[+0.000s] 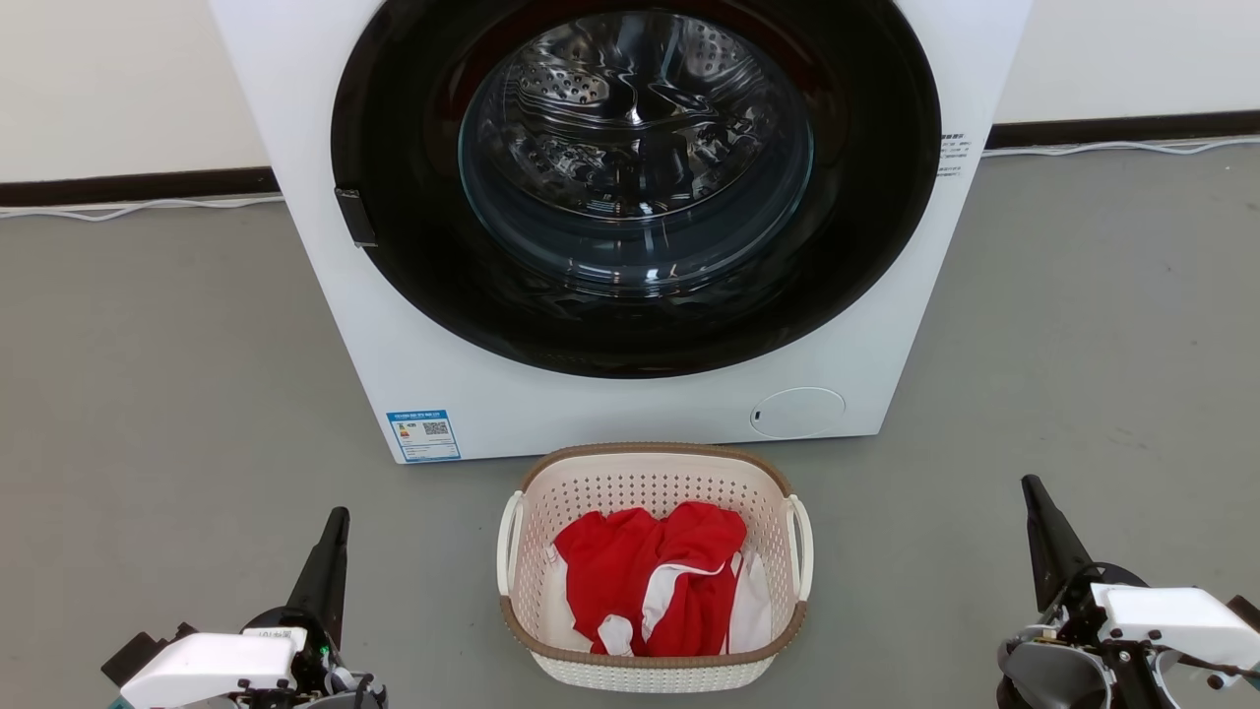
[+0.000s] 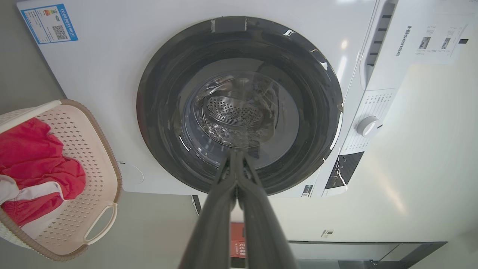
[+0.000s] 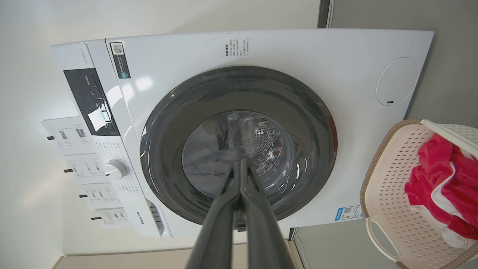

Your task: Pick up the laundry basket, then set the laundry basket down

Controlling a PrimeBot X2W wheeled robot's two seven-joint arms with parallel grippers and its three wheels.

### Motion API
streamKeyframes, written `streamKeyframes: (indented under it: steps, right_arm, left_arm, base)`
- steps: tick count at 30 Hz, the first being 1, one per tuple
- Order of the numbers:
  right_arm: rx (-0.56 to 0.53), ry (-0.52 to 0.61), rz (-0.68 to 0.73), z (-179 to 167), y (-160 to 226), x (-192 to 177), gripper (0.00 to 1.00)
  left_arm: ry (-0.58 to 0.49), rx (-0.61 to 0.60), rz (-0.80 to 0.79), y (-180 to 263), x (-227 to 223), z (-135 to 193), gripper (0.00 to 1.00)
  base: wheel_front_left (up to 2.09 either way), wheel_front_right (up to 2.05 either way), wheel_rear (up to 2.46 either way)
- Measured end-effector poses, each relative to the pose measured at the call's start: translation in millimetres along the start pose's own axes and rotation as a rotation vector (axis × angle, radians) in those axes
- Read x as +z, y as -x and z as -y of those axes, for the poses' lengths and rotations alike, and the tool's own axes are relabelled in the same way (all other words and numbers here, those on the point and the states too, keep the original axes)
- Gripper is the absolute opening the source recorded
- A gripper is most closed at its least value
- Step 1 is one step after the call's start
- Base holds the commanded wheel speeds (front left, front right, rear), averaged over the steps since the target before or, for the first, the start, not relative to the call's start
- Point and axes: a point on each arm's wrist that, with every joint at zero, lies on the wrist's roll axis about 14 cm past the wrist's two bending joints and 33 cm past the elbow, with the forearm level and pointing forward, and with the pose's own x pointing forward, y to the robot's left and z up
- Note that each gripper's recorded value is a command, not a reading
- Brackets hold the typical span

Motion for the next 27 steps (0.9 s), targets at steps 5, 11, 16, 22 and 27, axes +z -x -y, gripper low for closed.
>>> streamKeyframes:
  steps: [5,11,16,22,27]
  right_arm:
    - [0.0,0.0,0.0,0.0,0.0,0.0,0.0]
    - [0.0,0.0,0.0,0.0,0.0,0.0,0.0]
    - [0.0,0.0,0.0,0.0,0.0,0.0,0.0]
    - [0.0,0.0,0.0,0.0,0.0,0.0,0.0]
    - [0.0,0.0,0.0,-0.1,0.0,0.0,0.0]
  left_arm:
    - [0.0,0.0,0.0,0.0,0.0,0.0,0.0]
    - [0.0,0.0,0.0,0.0,0.0,0.0,0.0]
    - [0.0,0.0,0.0,0.0,0.0,0.0,0.0]
    - [0.0,0.0,0.0,0.0,0.0,0.0,0.0]
    - [0.0,0.0,0.0,0.0,0.0,0.1,0.0]
  base:
    - [0.0,0.0,0.0]
    - [0.0,0.0,0.0]
    - [0.0,0.0,0.0]
    - [0.0,0.0,0.0]
    - [0.0,0.0,0.0]
